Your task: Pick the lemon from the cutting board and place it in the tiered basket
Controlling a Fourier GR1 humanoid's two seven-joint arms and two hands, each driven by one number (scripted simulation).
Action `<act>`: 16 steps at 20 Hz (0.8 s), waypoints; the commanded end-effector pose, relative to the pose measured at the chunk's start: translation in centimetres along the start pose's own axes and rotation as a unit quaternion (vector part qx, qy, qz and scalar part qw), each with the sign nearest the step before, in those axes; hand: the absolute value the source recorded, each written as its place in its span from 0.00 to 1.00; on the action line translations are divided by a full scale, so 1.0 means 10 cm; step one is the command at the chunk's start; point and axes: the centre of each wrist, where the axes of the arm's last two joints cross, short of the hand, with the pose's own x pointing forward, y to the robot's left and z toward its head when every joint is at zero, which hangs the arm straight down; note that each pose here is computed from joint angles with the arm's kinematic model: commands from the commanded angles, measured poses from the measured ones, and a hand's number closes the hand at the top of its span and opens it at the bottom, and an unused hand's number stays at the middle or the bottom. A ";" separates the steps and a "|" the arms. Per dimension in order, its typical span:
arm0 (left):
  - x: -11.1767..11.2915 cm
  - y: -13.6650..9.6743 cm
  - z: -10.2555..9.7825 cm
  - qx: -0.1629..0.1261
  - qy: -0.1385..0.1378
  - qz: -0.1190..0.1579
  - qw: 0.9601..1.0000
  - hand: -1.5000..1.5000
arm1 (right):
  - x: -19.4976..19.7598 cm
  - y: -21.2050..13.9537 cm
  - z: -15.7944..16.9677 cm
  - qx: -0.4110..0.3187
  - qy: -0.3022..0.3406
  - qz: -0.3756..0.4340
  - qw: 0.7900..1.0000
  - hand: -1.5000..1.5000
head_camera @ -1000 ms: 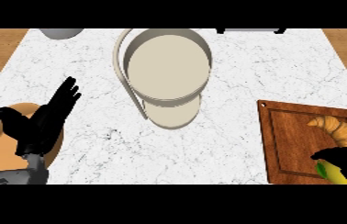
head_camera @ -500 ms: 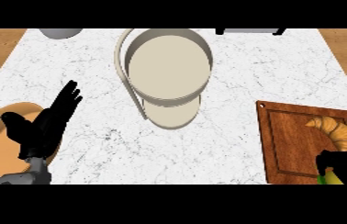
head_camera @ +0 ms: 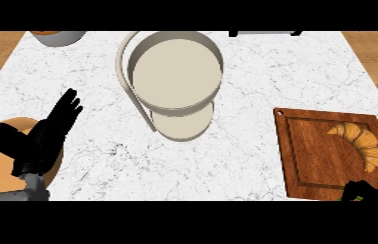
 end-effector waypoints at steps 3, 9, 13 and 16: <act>-0.01 -0.02 -0.02 -0.001 0.004 -0.002 1.000 0.50 | 0.41 -0.40 0.37 -0.167 0.027 -0.114 0.979 1.00; 0.02 -0.11 -0.02 -0.007 -0.003 0.004 1.000 0.50 | 0.75 -1.01 0.73 -0.283 -0.065 -0.270 0.918 1.00; 0.09 -0.02 -0.01 -0.007 -0.003 -0.002 1.000 0.50 | 0.86 -1.25 0.97 -0.282 -0.078 -0.283 0.913 1.00; 0.10 -0.14 -0.03 -0.025 -0.011 -0.004 1.000 0.50 | 1.05 -1.34 0.99 -0.267 -0.098 -0.292 0.913 1.00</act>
